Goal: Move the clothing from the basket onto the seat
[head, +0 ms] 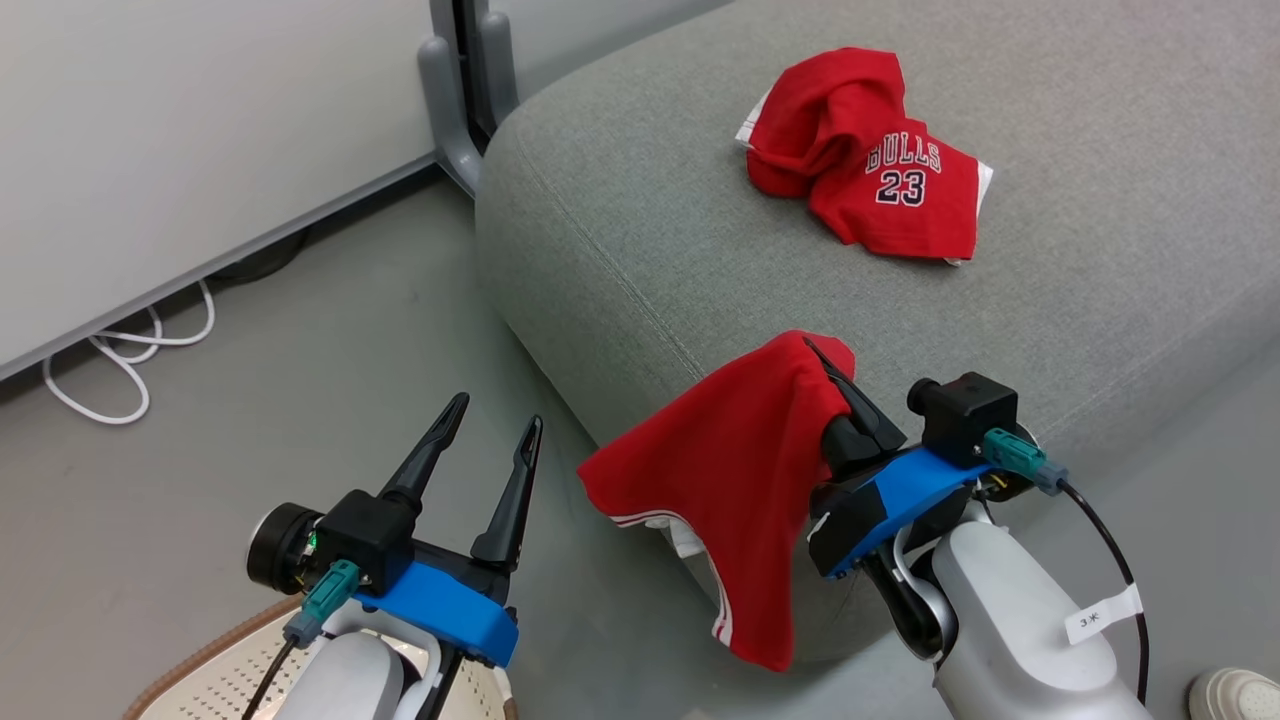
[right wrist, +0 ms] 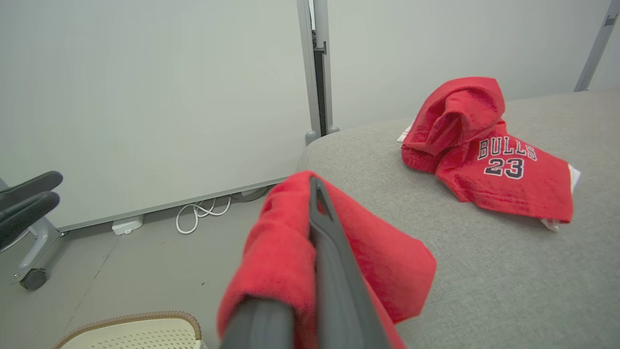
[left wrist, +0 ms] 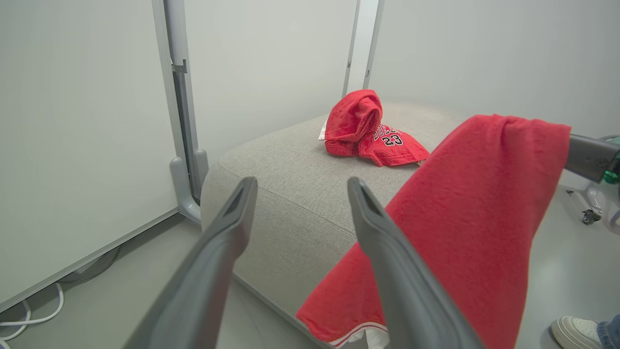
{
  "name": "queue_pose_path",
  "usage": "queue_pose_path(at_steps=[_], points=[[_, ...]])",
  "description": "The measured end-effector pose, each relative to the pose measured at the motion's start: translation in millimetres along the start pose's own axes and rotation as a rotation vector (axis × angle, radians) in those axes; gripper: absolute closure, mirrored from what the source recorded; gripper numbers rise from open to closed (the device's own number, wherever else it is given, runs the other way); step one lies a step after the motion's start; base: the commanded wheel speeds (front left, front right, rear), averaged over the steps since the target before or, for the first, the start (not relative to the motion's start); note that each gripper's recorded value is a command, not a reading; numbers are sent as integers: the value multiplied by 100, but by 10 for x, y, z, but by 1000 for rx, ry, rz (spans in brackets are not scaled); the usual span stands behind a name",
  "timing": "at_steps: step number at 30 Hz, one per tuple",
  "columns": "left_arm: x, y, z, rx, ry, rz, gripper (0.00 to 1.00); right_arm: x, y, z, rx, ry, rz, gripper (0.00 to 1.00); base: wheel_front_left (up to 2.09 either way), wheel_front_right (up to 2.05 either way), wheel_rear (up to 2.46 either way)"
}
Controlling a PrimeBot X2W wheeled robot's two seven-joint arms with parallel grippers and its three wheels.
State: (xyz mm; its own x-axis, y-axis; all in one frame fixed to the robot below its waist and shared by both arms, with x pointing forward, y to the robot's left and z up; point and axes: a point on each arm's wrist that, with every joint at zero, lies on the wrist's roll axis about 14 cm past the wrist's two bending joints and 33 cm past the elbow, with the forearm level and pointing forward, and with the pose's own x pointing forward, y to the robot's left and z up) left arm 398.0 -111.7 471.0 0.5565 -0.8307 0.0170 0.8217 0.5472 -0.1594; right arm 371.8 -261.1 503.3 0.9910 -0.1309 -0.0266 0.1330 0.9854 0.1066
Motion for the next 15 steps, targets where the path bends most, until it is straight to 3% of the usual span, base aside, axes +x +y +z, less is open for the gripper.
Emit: queue_pose_path(at_steps=[15], points=[[33, 108, -128, -7, 22, -7, 0, 112, -124, 93, 78, -36, -51, 100, 0, 0, 0]])
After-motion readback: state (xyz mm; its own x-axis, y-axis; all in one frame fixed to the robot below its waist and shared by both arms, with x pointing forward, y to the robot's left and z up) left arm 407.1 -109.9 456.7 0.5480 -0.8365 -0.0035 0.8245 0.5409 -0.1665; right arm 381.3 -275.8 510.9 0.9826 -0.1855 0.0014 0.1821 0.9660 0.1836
